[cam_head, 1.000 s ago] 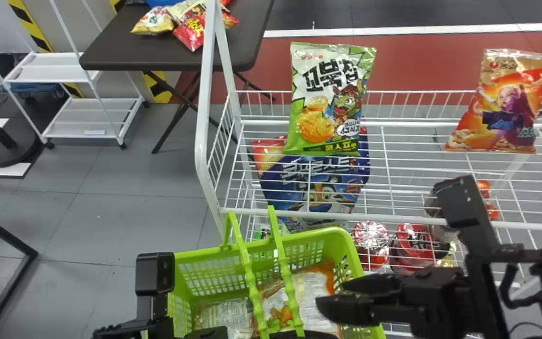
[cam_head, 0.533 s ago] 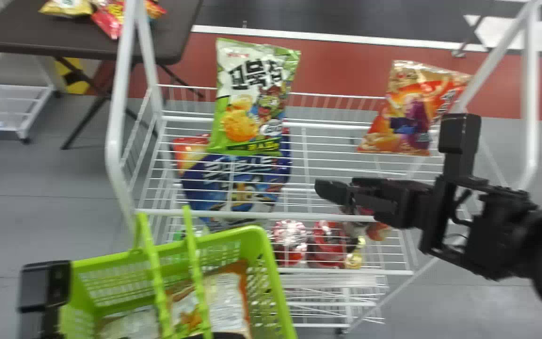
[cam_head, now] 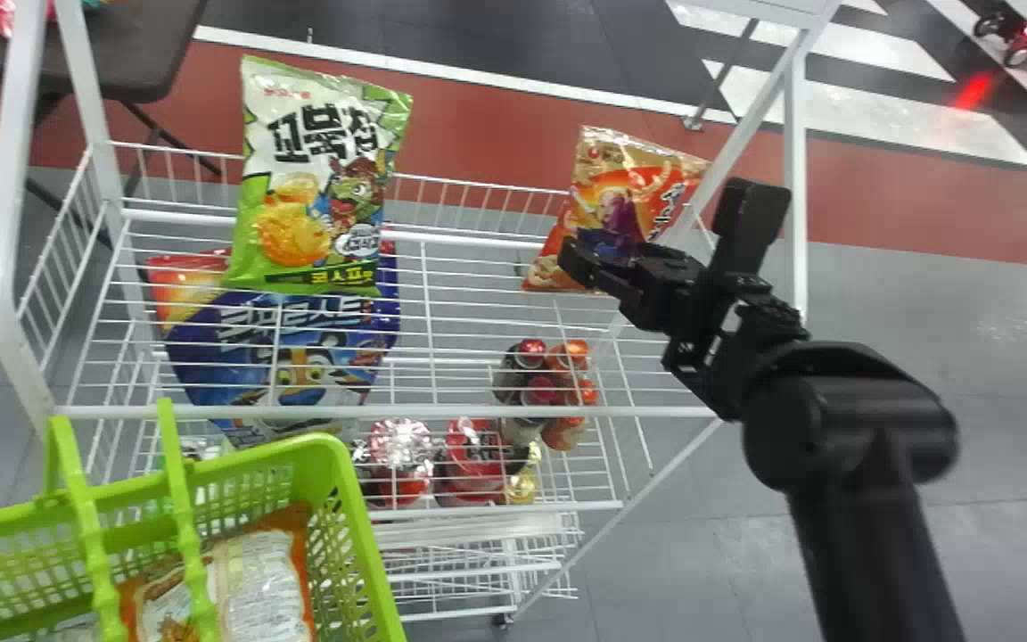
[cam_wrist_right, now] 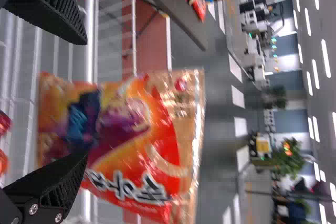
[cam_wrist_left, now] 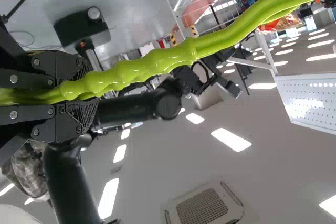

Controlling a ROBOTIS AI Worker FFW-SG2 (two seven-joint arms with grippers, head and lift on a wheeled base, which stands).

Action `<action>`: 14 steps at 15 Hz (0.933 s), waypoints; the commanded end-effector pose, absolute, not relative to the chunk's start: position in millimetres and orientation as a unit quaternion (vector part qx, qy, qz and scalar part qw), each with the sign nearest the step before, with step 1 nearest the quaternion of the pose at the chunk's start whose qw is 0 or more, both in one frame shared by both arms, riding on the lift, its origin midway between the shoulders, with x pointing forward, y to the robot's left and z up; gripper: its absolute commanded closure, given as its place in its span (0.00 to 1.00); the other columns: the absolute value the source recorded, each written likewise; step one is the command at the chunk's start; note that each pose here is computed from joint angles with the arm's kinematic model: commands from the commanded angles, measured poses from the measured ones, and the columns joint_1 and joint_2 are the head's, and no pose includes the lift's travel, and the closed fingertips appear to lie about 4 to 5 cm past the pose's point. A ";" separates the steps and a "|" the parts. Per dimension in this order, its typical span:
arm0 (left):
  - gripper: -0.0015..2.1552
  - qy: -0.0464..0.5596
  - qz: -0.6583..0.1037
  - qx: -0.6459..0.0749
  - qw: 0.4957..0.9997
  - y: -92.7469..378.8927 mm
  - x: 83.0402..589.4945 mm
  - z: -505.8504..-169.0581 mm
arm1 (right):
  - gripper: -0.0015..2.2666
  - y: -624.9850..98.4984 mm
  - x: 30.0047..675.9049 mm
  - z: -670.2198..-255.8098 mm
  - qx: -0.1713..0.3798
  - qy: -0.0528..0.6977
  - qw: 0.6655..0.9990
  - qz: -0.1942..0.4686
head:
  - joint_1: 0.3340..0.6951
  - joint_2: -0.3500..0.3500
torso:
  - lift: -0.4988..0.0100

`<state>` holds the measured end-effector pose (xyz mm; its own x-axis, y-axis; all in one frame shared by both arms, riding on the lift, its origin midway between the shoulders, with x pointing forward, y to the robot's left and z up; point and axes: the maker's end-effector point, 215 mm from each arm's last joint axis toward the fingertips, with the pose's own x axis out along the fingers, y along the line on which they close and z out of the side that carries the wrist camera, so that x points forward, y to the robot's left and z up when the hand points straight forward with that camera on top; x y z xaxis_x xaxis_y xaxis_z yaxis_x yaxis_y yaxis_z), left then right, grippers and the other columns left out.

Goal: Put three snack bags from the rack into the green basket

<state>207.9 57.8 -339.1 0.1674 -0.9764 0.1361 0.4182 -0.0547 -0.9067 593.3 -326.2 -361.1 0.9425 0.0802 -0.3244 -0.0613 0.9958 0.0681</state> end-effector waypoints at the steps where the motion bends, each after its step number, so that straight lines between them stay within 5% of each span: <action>1: 1.00 0.307 -0.566 -0.455 0.616 58.8 207.6 -339.0 | 0.03 -337.3 619.2 -370.4 0.000 0.152 0.988 0.015 | 1.00 0.00 | 0.98; 4: 1.00 0.305 -0.562 -0.458 0.617 63.5 207.0 -339.1 | 0.05 -343.3 634.6 -382.8 -0.029 0.155 0.988 -0.008 | 1.00 0.00 | 0.98; 6: 1.00 0.303 -0.563 -0.459 0.617 64.2 207.2 -337.7 | 0.18 -346.8 640.8 -396.5 -0.037 0.170 0.985 -0.011 | 1.00 0.00 | 0.98; 8: 1.00 0.302 -0.563 -0.459 0.618 64.7 207.5 -337.3 | 0.45 -351.1 645.5 -399.4 -0.049 0.176 0.983 -0.015 | 1.00 0.00 | 0.98; 10: 1.00 0.302 -0.563 -0.458 0.618 65.1 207.7 -336.7 | 0.88 -346.1 641.9 -397.4 -0.040 0.173 0.984 -0.011 | 1.00 0.00 | 0.98; 12: 1.00 0.302 -0.563 -0.458 0.618 65.1 207.3 -336.6 | 0.99 -340.6 632.5 -387.2 -0.024 0.164 0.986 -0.006 | 1.00 0.00 | 0.98; 14: 1.00 0.301 -0.562 -0.459 0.618 66.1 207.6 -336.9 | 0.99 -330.7 621.3 -368.5 -0.024 0.146 0.989 0.004 | 1.00 0.00 | 0.98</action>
